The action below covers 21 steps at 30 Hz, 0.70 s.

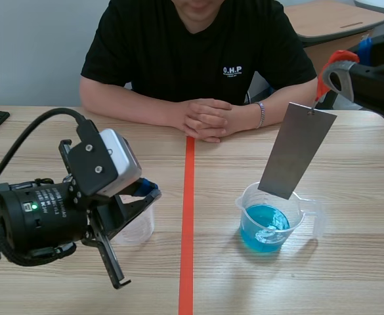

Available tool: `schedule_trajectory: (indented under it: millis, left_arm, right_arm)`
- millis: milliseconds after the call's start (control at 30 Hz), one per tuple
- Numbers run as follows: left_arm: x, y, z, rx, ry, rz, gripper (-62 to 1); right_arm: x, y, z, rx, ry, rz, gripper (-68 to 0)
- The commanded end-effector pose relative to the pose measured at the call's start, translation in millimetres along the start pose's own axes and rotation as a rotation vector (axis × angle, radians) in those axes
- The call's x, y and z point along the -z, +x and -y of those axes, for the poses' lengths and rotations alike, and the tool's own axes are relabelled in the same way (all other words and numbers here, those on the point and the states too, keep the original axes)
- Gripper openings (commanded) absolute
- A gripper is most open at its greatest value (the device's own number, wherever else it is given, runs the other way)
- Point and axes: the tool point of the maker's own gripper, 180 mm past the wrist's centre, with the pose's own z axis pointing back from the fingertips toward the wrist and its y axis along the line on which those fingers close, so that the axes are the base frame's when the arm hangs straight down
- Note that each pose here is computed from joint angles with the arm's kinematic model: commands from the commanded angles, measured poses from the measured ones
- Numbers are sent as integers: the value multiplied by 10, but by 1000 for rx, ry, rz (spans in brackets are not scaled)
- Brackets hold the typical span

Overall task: Do the redox reaction experiment.
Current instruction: 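Raise the plate and point at it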

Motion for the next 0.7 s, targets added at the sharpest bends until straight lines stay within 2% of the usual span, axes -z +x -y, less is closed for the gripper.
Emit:
schedule_trajectory:
  millis: [0, 333, 533, 667]
  left_arm:
    - [45, 78, -24, -3, 8, 29, -566]
    - [356, 110, 80, -13, -16, 44, -566]
    - [492, 214, 192, -27, -45, 73, -566]
    - [597, 277, 284, -14, -65, 81, -566]
  right_arm:
    - [-6, 102, -5, -22, 13, 28, -660]
    - [-6, 101, -5, -22, 13, 28, -660]
    - [-5, 102, -4, -22, 12, 28, -660]
    - [-5, 101, -4, -23, 12, 28, -660]
